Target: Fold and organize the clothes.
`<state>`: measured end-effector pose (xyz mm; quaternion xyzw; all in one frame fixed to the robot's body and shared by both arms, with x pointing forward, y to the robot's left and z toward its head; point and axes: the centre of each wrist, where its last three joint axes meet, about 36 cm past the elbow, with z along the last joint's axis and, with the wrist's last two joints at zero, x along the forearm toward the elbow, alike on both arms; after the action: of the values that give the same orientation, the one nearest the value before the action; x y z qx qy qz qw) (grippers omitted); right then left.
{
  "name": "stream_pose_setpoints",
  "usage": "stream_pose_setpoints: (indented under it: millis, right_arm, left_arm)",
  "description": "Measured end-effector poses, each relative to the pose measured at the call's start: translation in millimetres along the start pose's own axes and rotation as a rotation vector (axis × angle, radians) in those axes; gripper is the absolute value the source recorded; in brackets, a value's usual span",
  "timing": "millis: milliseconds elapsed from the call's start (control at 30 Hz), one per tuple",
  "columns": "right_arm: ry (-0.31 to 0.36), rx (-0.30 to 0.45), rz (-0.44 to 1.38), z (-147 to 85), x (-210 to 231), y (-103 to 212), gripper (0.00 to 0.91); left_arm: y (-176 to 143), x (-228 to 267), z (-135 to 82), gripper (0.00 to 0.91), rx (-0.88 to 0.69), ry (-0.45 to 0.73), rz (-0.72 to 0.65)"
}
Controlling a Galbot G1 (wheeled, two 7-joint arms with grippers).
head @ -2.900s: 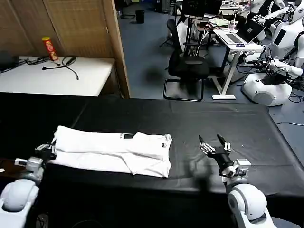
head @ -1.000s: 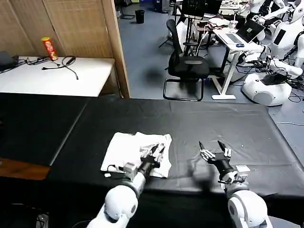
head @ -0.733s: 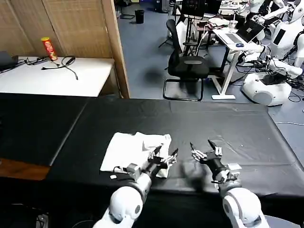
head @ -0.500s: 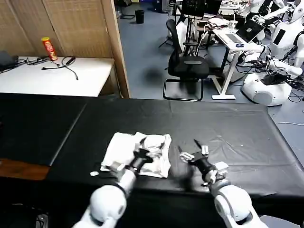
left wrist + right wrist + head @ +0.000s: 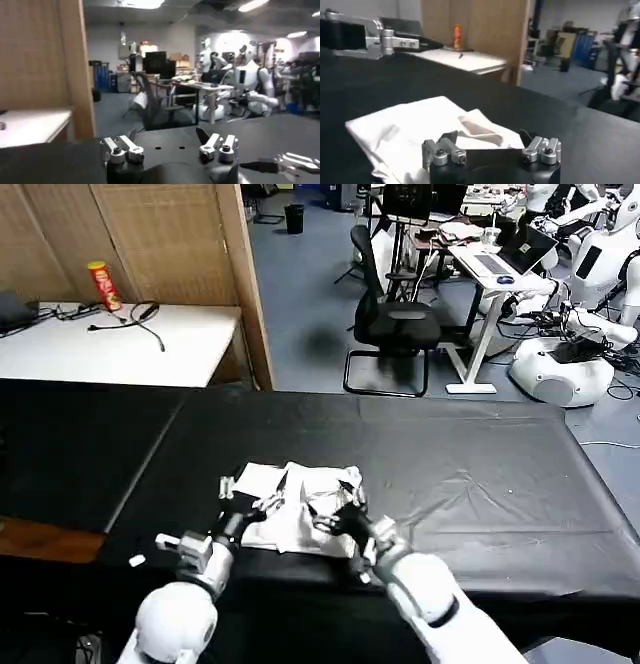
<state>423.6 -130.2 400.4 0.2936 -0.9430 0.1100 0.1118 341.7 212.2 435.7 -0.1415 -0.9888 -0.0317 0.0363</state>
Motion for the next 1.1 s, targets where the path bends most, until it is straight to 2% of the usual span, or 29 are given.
stream_pose_setpoints:
  millis: [133, 333, 400, 633, 900, 1100]
  right_arm:
    - [0.042, 0.004, 0.046, 2.1, -14.6, 1.6, 0.878]
    - [0.026, -0.029, 0.154, 1.1, -10.5, -6.8, 0.878]
    - [0.008, -0.023, 0.225, 1.8, -3.0, -14.7, 0.878]
    - [0.018, -0.051, 0.399, 4.7, 34.8, -35.0, 0.878]
    - [-0.051, -0.114, 0.431, 2.2, 85.7, -56.2, 0.878]
    - [-0.071, -0.124, 0.442, 9.1, 105.3, -52.4, 0.878]
  left_arm:
    - [3.0, 5.2, 7.7, 0.878, -0.005, 0.015, -0.016]
    - [4.0, 4.8, 15.7, 0.878, 0.008, 0.026, -0.025]
    - [4.4, 2.8, 18.6, 0.878, 0.02, 0.03, -0.025]
    - [11.9, -5.6, 32.6, 0.878, 0.072, 0.036, -0.029]
    - [42.0, -15.0, 60.7, 0.878, 0.206, 0.098, -0.057]
    - [70.7, -17.0, 76.7, 0.878, 0.334, 0.144, -0.104]
